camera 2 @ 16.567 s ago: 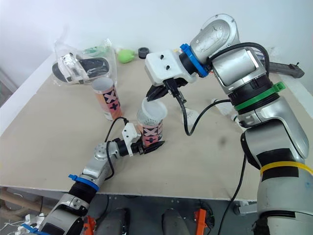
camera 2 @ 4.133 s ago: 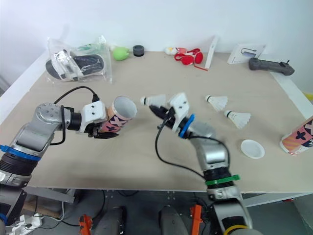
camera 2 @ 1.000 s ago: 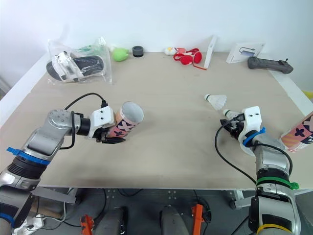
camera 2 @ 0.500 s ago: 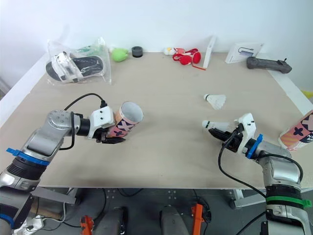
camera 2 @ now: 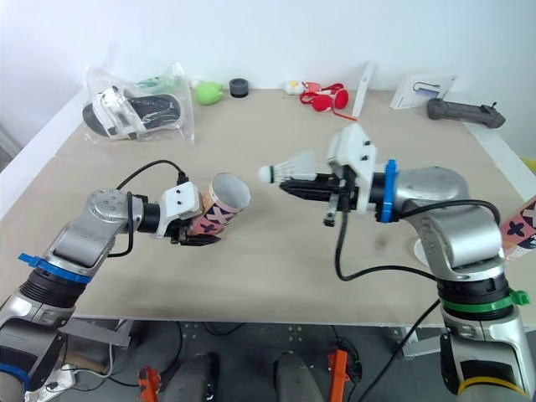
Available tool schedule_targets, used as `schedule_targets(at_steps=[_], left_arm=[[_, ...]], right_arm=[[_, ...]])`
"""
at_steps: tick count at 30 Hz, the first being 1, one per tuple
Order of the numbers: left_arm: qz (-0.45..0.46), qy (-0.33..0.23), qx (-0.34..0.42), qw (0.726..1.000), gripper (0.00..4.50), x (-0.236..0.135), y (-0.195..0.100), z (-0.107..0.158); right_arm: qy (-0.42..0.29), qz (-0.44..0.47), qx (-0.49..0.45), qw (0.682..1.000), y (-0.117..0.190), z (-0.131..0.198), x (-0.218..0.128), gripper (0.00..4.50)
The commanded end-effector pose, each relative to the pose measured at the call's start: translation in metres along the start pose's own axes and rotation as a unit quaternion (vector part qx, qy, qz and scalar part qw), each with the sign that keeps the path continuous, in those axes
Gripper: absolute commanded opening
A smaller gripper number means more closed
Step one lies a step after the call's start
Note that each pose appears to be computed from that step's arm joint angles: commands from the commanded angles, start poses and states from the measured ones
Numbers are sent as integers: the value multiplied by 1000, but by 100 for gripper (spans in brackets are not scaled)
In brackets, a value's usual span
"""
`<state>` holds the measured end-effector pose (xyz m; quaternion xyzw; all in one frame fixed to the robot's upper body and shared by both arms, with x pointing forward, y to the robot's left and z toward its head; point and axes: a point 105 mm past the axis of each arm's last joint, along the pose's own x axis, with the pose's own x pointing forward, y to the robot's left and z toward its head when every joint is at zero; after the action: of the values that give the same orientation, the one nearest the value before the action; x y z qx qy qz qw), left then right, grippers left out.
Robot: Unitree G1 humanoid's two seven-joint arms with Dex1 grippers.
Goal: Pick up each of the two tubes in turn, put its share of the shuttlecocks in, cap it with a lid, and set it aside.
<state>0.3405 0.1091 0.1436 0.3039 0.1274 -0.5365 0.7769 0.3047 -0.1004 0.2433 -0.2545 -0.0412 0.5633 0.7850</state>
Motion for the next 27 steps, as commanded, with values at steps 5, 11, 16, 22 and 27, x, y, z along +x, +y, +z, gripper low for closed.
schedule_targets(at_steps=[5, 11, 16, 22, 27], left_arm=[[-2, -7, 8, 1000, 293, 2, -6, 5], [2, -8, 4, 1000, 293, 2, -9, 4], [2, -10, 3, 1000, 293, 3, -9, 5], [4, -11, 1, 1000, 293, 3, -9, 5], [4, -11, -1, 1000, 293, 4, -10, 4]], right_arm=[[25, 35, -90, 995, 7, 7, 31, 3], [-20, 54, -74, 996, 14, 23, 34, 145], [-53, 39, -30, 997, 11, 35, 25, 369], [-64, -129, 82, 986, -29, 11, -29, 447], [20, -372, 174, 912, -73, -75, -88, 447]])
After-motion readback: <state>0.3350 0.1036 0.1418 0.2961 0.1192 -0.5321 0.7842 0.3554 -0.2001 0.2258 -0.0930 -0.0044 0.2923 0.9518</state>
